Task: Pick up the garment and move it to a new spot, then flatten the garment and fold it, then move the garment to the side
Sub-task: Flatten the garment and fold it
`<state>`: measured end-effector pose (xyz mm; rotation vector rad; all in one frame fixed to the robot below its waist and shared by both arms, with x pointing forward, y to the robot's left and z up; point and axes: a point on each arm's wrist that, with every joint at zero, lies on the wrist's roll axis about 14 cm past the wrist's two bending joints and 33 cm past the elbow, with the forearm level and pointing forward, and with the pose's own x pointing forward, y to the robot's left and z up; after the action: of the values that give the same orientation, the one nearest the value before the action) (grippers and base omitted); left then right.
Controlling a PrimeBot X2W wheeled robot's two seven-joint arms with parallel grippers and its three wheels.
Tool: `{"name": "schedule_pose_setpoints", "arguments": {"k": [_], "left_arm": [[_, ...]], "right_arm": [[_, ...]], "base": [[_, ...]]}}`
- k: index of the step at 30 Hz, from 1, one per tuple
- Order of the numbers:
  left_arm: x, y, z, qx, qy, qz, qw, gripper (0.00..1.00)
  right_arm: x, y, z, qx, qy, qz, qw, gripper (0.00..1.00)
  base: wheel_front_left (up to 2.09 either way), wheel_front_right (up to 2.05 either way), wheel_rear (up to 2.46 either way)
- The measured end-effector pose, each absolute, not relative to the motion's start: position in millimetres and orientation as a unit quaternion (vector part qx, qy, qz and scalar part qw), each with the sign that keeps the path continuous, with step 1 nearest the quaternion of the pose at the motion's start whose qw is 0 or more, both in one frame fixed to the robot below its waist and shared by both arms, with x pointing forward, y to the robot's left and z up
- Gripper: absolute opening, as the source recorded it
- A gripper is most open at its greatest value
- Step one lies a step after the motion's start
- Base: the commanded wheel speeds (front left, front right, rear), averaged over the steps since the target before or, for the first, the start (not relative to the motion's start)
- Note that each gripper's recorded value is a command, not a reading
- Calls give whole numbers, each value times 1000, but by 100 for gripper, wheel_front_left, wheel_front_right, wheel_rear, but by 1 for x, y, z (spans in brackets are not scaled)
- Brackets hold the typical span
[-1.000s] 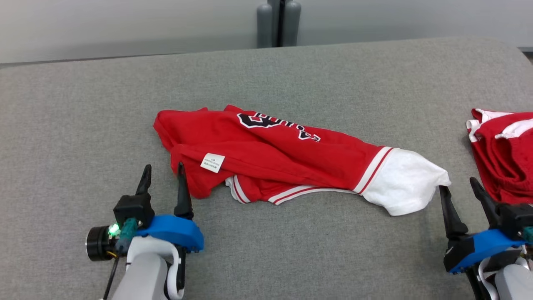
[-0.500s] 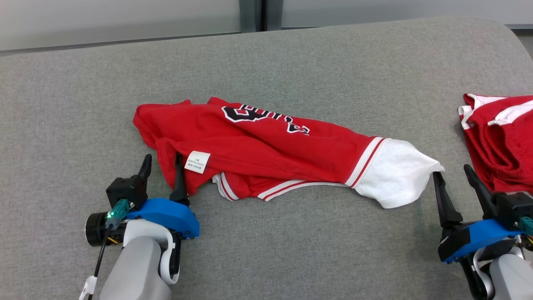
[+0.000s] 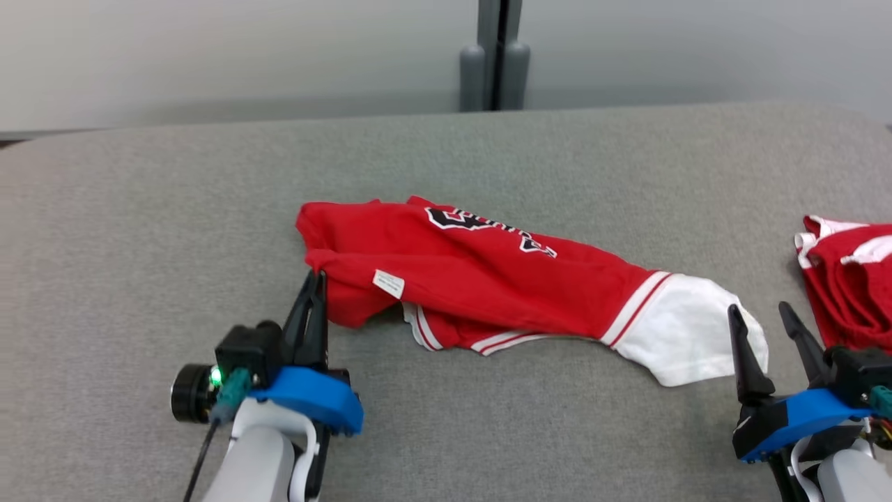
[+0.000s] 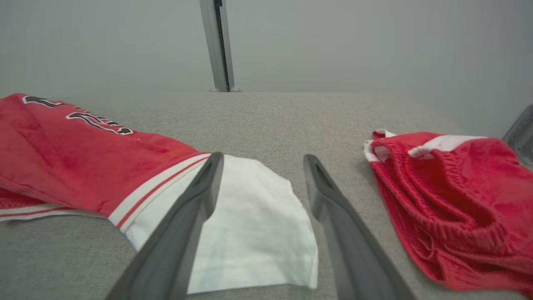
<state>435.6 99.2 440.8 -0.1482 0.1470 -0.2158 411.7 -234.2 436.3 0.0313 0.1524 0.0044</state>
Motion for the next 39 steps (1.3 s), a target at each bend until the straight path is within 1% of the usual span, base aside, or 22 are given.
{"name": "schedule_pose_setpoints", "arguments": {"k": [3, 6, 7, 8, 9, 10, 11, 12, 13, 14, 15, 17, 21, 25, 29, 36, 39], "left_arm": [[417, 102, 454, -63, 52, -110, 991, 0], [394, 105, 454, -54, 51, -106, 992, 0], [386, 108, 450, -48, 56, -101, 992, 11], [378, 112, 446, -47, 62, -92, 993, 36], [370, 116, 438, -46, 73, -85, 993, 100], [351, 121, 418, -42, 106, -77, 991, 100], [351, 121, 418, -42, 106, -77, 991, 100], [340, 123, 406, -40, 127, -73, 988, 100], [325, 133, 390, -39, 153, -51, 986, 100], [323, 139, 388, -43, 156, -37, 986, 100], [323, 139, 388, -43, 156, -37, 986, 100], [328, 154, 397, -49, 141, -6, 989, 100], [339, 162, 419, -54, 103, 11, 993, 100], [351, 155, 439, -59, 71, -7, 996, 100], [351, 141, 439, -66, 71, -30, 995, 100], [342, 129, 423, -83, 101, -42, 991, 100], [332, 117, 405, -96, 135, -61, 984, 100]], "right_arm": [[409, -226, 444, 24, 64, 8, 998, 100], [402, -219, 447, 33, 60, 11, 998, 100], [400, -218, 449, 36, 58, 11, 998, 100], [397, -217, 450, 38, 57, 11, 998, 100], [394, -216, 449, 40, 57, 10, 997, 100], [388, -215, 450, 43, 56, 9, 997, 100], [388, -215, 450, 43, 56, 9, 997, 100], [385, -215, 450, 45, 56, 8, 997, 100], [380, -215, 451, 49, 54, 5, 997, 100], [377, -215, 451, 51, 54, 2, 997, 100], [377, -215, 451, 51, 54, 2, 997, 100], [375, -216, 456, 55, 45, -3, 997, 100], [378, -211, 469, 50, 24, 0, 998, 100], [381, -205, 483, 52, 1, 3, 999, 100], [382, -199, 490, 55, -10, 7, 998, 100], [381, -198, 483, 56, -1, 4, 998, 100], [380, -198, 478, 56, 7, 4, 998, 100]], "base": [[0, 0, 0], [0, 0, 0], [0, 0, 0], [0, 0, 0], [0, 0, 0], [0, 0, 0], [0, 0, 0], [0, 0, 0], [0, 0, 0], [0, 0, 0], [0, 0, 0], [0, 0, 0], [0, 0, 0], [0, 0, 0], [0, 0, 0], [0, 0, 0], [0, 0, 0]]}}
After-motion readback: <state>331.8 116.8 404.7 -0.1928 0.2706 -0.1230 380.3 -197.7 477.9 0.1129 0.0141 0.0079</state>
